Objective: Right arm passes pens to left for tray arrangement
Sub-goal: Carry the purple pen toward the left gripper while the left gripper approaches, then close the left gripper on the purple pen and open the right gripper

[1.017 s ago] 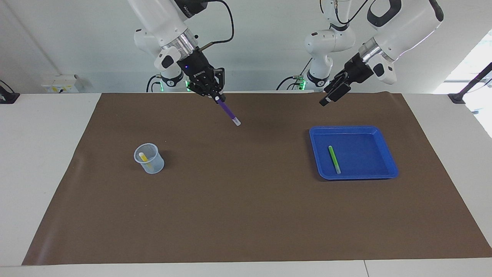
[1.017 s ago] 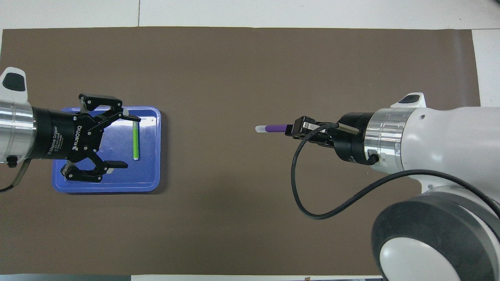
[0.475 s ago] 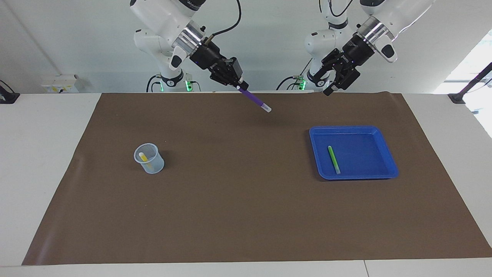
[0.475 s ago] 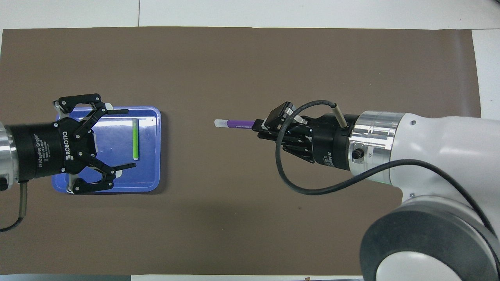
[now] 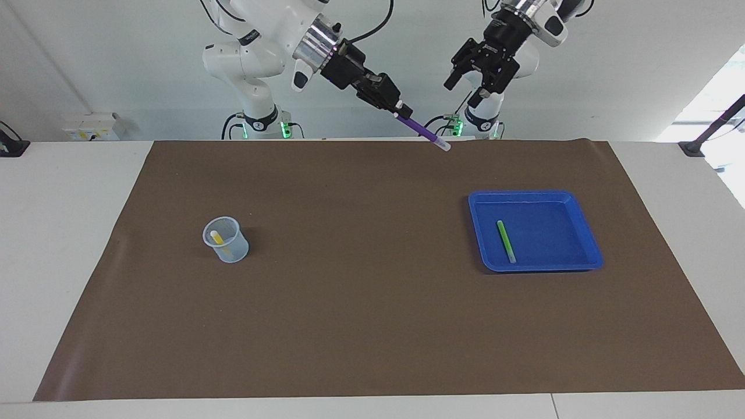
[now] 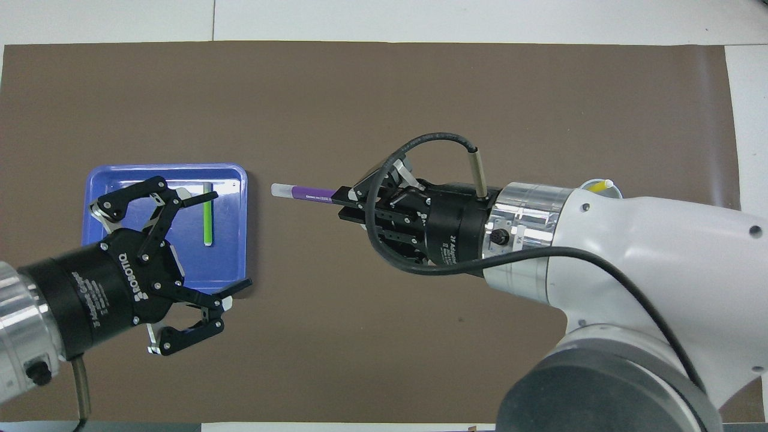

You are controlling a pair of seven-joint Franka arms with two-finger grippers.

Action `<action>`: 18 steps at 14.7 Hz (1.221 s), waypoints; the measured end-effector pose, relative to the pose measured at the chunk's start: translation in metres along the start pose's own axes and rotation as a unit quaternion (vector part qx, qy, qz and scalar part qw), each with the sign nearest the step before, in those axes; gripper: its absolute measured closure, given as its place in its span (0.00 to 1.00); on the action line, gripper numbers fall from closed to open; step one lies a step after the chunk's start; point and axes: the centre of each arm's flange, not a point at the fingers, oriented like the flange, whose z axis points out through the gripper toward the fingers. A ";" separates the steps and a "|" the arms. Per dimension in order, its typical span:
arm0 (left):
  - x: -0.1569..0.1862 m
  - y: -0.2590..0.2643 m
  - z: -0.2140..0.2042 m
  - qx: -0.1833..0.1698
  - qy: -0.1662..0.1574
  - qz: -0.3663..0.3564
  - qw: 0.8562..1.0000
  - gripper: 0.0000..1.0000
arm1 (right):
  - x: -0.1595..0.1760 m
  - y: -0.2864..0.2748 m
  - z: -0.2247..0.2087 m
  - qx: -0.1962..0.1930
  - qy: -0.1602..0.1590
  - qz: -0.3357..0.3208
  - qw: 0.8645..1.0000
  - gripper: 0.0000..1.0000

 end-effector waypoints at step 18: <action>0.037 -0.002 0.046 -0.014 0.073 0.028 0.997 0.00 | -0.046 0.027 0.036 -0.101 -0.010 -0.016 0.995 0.83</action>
